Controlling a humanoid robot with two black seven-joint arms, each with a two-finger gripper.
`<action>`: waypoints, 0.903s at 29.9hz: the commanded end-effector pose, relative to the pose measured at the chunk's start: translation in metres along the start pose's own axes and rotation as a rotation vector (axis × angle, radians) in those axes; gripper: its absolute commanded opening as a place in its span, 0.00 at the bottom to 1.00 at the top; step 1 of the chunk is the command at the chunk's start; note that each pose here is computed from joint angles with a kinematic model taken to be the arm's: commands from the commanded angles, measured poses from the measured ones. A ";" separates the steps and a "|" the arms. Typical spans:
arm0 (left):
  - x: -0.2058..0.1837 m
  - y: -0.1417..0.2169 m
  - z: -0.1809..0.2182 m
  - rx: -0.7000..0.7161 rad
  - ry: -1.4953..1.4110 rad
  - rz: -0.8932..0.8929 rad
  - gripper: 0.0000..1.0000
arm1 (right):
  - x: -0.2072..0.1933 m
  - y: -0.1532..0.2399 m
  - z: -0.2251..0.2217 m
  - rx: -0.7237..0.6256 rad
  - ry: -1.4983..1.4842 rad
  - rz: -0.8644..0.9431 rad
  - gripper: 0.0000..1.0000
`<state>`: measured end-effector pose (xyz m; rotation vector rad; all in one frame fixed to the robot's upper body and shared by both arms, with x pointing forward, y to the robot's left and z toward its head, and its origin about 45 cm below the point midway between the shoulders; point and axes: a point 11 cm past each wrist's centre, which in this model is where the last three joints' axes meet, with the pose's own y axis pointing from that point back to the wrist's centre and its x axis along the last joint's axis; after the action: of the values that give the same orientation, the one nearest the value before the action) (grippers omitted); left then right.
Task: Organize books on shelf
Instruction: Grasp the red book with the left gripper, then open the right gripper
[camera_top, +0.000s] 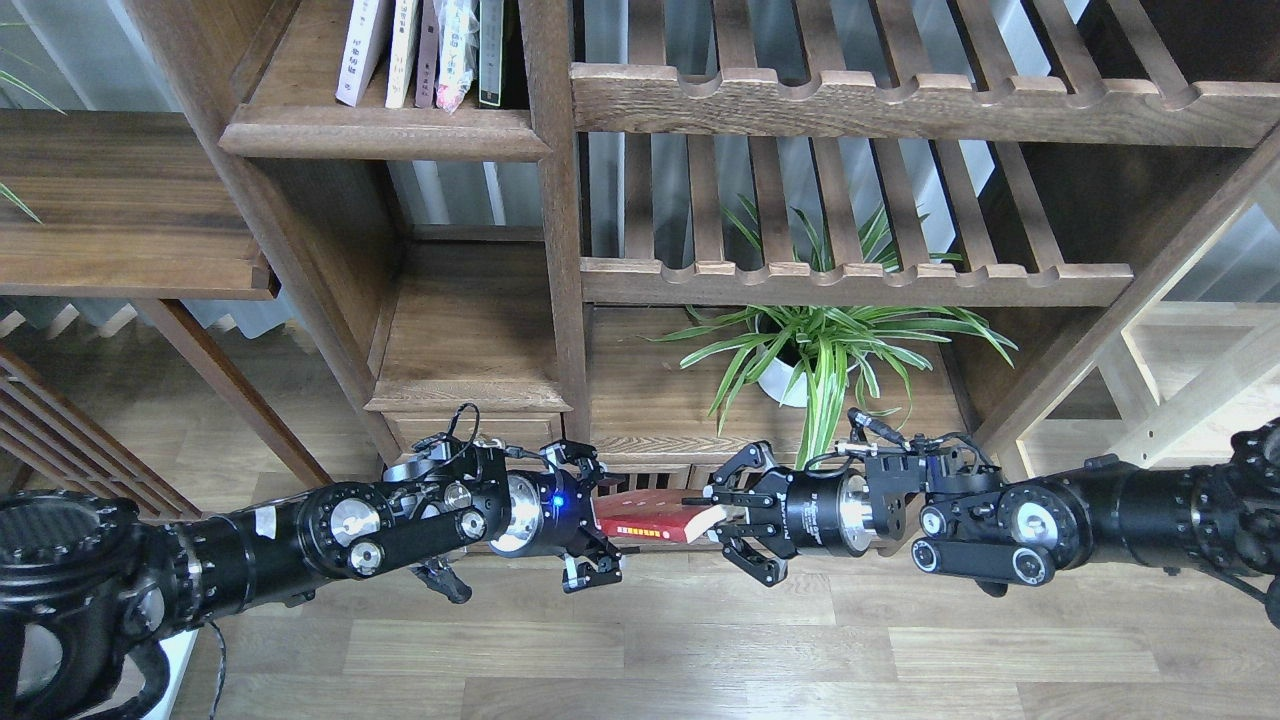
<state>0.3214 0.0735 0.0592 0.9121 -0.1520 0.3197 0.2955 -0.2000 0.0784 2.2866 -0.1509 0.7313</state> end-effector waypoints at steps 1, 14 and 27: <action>0.000 0.000 0.001 -0.013 -0.004 0.007 0.34 | 0.000 -0.001 -0.001 0.003 0.001 -0.001 0.05; 0.003 0.000 0.004 -0.046 -0.011 0.073 0.00 | 0.001 0.001 0.001 -0.004 0.005 -0.002 0.05; -0.001 -0.001 0.007 -0.061 -0.007 0.068 0.00 | 0.009 0.001 0.006 -0.028 -0.155 0.096 0.86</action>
<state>0.3228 0.0677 0.0636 0.8478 -0.2039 0.3775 0.3030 -0.2019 0.0801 2.3172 -0.2986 0.6234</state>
